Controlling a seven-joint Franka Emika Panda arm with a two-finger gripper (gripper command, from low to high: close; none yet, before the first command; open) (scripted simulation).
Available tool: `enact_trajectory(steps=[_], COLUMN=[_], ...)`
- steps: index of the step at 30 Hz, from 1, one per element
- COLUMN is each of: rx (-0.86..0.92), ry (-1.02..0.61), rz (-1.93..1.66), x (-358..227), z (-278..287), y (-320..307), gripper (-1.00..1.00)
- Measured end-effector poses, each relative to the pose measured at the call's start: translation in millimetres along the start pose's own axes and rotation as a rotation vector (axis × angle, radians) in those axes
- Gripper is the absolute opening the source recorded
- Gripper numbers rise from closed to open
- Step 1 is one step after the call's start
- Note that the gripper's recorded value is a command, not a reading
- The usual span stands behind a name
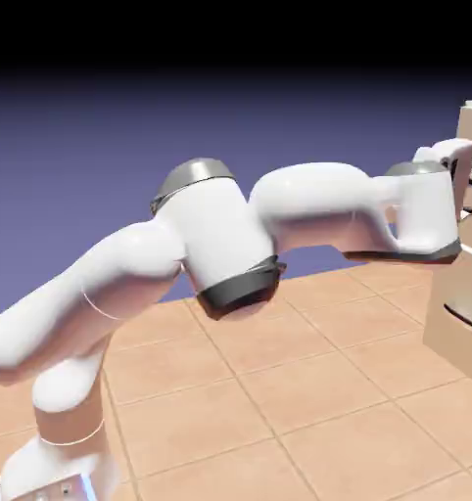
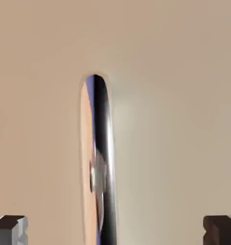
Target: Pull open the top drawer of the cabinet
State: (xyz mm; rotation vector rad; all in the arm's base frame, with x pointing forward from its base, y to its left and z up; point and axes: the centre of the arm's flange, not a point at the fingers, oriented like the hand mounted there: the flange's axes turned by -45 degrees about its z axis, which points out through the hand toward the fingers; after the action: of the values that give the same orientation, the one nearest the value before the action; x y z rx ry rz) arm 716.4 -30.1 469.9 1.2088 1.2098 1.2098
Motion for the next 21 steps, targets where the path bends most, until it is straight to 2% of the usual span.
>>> enact_trajectory(steps=[9,10,21], rx=[0.000,0.000,0.000], ry=[0.000,0.000,0.000], rz=[0.001,0.000,0.000], x=[-0.3,0.0,-0.1], z=[48.2,50.0,3.1], y=[0.4,0.0,0.1], gripper=[0.00,-1.00,-1.00])
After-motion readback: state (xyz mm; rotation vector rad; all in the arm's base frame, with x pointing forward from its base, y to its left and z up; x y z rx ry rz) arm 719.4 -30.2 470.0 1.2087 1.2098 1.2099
